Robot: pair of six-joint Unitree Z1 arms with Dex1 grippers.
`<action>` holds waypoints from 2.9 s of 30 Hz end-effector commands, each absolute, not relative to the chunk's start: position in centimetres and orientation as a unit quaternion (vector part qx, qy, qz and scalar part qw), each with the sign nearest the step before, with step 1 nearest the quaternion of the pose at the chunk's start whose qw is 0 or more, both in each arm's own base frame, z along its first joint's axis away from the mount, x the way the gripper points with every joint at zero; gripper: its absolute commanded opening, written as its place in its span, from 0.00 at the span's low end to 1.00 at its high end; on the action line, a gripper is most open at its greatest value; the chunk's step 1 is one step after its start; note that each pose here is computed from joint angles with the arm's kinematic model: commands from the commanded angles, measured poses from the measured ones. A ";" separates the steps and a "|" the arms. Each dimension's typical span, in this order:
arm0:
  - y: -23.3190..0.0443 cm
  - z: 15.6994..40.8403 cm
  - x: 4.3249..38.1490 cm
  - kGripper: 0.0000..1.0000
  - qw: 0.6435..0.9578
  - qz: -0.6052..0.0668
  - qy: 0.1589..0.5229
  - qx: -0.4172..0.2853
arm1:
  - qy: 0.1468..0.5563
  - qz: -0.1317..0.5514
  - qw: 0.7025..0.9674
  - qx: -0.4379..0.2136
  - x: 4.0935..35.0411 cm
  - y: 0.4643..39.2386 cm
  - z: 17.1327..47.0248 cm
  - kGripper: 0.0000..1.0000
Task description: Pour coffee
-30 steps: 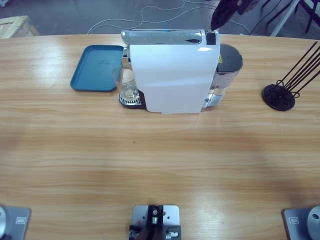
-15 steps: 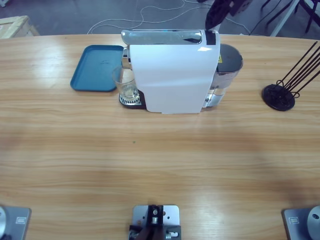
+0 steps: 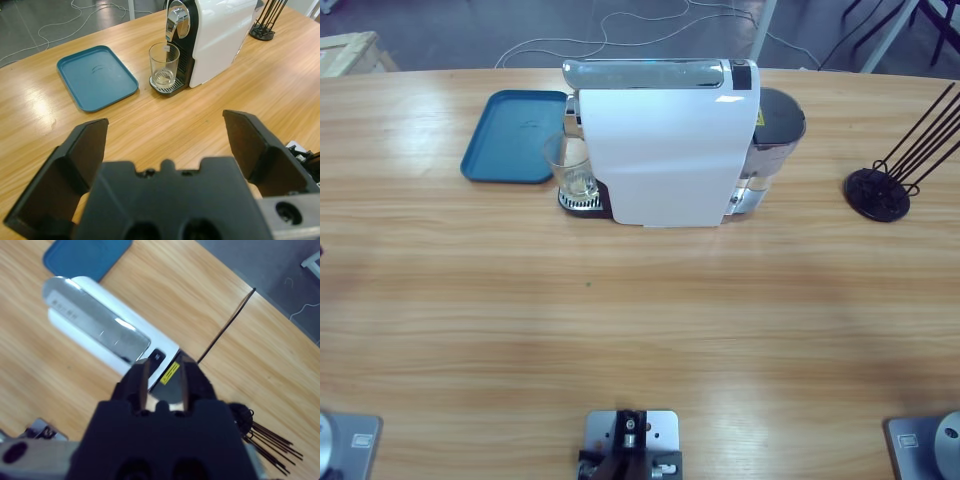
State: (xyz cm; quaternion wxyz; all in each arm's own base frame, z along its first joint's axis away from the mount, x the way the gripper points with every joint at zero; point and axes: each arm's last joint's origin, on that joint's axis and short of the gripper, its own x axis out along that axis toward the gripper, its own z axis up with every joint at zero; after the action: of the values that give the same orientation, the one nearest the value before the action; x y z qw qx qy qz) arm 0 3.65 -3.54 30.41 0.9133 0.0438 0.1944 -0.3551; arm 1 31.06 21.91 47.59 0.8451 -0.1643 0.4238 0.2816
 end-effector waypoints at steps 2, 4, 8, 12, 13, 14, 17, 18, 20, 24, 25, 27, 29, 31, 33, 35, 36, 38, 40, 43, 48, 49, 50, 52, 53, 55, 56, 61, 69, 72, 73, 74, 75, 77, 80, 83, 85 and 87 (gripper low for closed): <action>-4.1 29.1 4.0 0.98 0.906 -0.357 0.218 0.063 | 0.476 0.278 0.818 -0.163 30.7 21.5 45.6 1.00; -4.1 29.1 4.0 0.98 0.906 -0.357 0.218 0.065 | 0.484 0.277 0.814 -0.164 30.9 21.6 45.1 1.00; -4.1 29.1 4.0 0.98 0.905 -0.358 0.218 0.066 | 0.486 0.277 0.812 -0.163 30.8 21.6 45.0 1.00; -4.1 29.1 4.0 0.98 0.905 -0.358 0.219 0.066 | 0.486 0.276 0.813 -0.164 30.8 21.6 45.0 1.00; -4.1 29.1 4.0 0.98 0.905 -0.358 0.219 0.066 | 0.486 0.276 0.813 -0.163 30.8 21.6 45.0 1.00; -4.1 29.1 4.0 0.98 0.905 -0.358 0.219 0.066 | 0.486 0.276 0.813 -0.163 30.8 21.6 45.0 1.00; -4.1 29.1 4.0 0.98 0.905 -0.358 0.219 0.066 | 0.487 0.276 0.813 -0.163 30.8 21.5 45.0 1.00; -4.1 29.2 4.1 0.98 0.905 -0.358 0.219 0.066 | 0.487 0.276 0.812 -0.163 30.7 21.5 45.0 1.00; -4.2 29.1 4.1 0.98 0.905 -0.358 0.219 0.066 | 0.488 0.276 0.812 -0.163 30.7 21.5 45.0 1.00; -4.2 29.1 4.1 0.98 0.905 -0.358 0.220 0.067 | 0.494 0.275 0.808 -0.165 30.8 21.6 44.6 1.00; -4.2 29.1 4.1 0.98 0.905 -0.358 0.221 0.067 | 0.496 0.275 0.806 -0.166 30.9 21.6 44.4 1.00; -4.3 29.2 4.2 0.98 0.904 -0.357 0.223 0.068 | 0.499 0.274 0.805 -0.168 30.9 21.6 44.2 1.00; -4.3 29.2 4.2 0.98 0.904 -0.357 0.223 0.068 | 0.498 0.274 0.805 -0.168 30.9 21.5 44.3 1.00; -4.3 29.2 4.2 0.98 0.904 -0.357 0.223 0.069 | 0.496 0.273 0.807 -0.167 30.8 21.4 44.5 1.00; -4.4 29.2 4.3 0.98 0.904 -0.357 0.224 0.069 | 0.496 0.273 0.807 -0.167 30.8 21.3 44.5 1.00; -4.4 29.2 4.3 0.98 0.904 -0.357 0.225 0.069 | 0.497 0.273 0.806 -0.167 30.8 21.3 44.4 1.00; -4.4 29.2 4.3 0.98 0.904 -0.357 0.224 0.069 | 0.497 0.273 0.806 -0.167 30.8 21.3 44.4 1.00; -4.4 29.1 4.3 0.98 0.904 -0.358 0.225 0.070 | 0.498 0.273 0.806 -0.168 30.8 21.4 44.3 1.00; -4.5 29.2 4.3 0.98 0.904 -0.358 0.225 0.070 | 0.497 0.273 0.806 -0.168 30.8 21.3 44.4 1.00; -4.5 29.2 4.3 0.98 0.903 -0.357 0.227 0.071 | 0.498 0.272 0.806 -0.168 30.8 21.1 44.4 1.00; -4.5 29.2 4.3 0.98 0.903 -0.357 0.227 0.071 | 0.502 0.272 0.803 -0.169 30.5 20.8 44.4 1.00; -4.5 29.2 4.3 0.98 0.903 -0.357 0.227 0.071 | 0.503 0.271 0.803 -0.169 30.5 20.7 44.4 1.00; -4.5 29.2 4.3 0.98 0.903 -0.357 0.227 0.071 | 0.503 0.271 0.803 -0.169 30.4 20.7 44.4 1.00; -4.5 29.2 4.3 0.97 0.903 -0.357 0.227 0.071 | 0.504 0.271 0.803 -0.168 30.4 20.6 44.4 1.00; -4.5 29.1 4.4 0.97 0.903 -0.357 0.228 0.071 | 0.504 0.272 0.802 -0.167 30.5 20.6 44.3 1.00; -4.5 29.2 4.4 0.97 0.903 -0.357 0.228 0.071 | 0.505 0.273 0.802 -0.166 30.5 20.6 44.3 1.00; -4.6 29.2 4.4 0.97 0.903 -0.357 0.228 0.071 | 0.505 0.273 0.802 -0.166 30.5 20.6 44.3 1.00; -4.6 29.2 4.4 0.97 0.903 -0.357 0.228 0.071 | 0.508 0.275 0.799 -0.166 30.6 20.6 44.1 1.00; -4.6 29.2 4.4 0.97 0.903 -0.357 0.228 0.072 | 0.508 0.275 0.799 -0.166 30.6 20.5 44.1 1.00; -4.6 29.2 4.4 0.97 0.903 -0.356 0.229 0.072 | 0.507 0.276 0.799 -0.166 30.6 20.4 44.2 1.00; -4.6 29.2 4.4 0.97 0.903 -0.356 0.230 0.072 | 0.508 0.276 0.799 -0.166 30.6 20.4 44.2 1.00; -4.6 29.2 4.4 0.97 0.903 -0.356 0.230 0.072 | 0.507 0.276 0.800 -0.166 30.6 20.4 44.2 1.00; -4.6 29.2 4.4 0.97 0.903 -0.356 0.230 0.072 | 0.507 0.276 0.800 -0.166 30.6 20.4 44.2 1.00; -4.7 29.2 4.5 0.97 0.903 -0.356 0.230 0.072 | 0.507 0.276 0.800 -0.166 30.6 20.3 44.2 1.00; -4.6 29.2 4.4 0.97 0.903 -0.356 0.230 0.072 | 0.507 0.276 0.800 -0.166 30.5 20.3 44.2 1.00; -4.6 29.2 4.4 0.97 0.903 -0.356 0.229 0.072 | 0.507 0.275 0.800 -0.166 30.4 20.2 44.3 1.00; -4.6 29.2 4.4 0.97 0.903 -0.356 0.229 0.072 | 0.507 0.275 0.800 -0.166 30.4 20.2 44.3 1.00; -4.6 29.2 4.4 0.97 0.903 -0.356 0.230 0.072 | 0.507 0.275 0.800 -0.166 30.3 20.2 44.3 1.00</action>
State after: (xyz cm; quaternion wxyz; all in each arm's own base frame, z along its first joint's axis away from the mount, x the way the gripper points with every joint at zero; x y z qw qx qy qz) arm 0 4.25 -4.30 30.12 0.9089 0.0583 0.2142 -0.3529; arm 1 30.69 20.72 44.65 0.8087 -0.1655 0.4942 0.2725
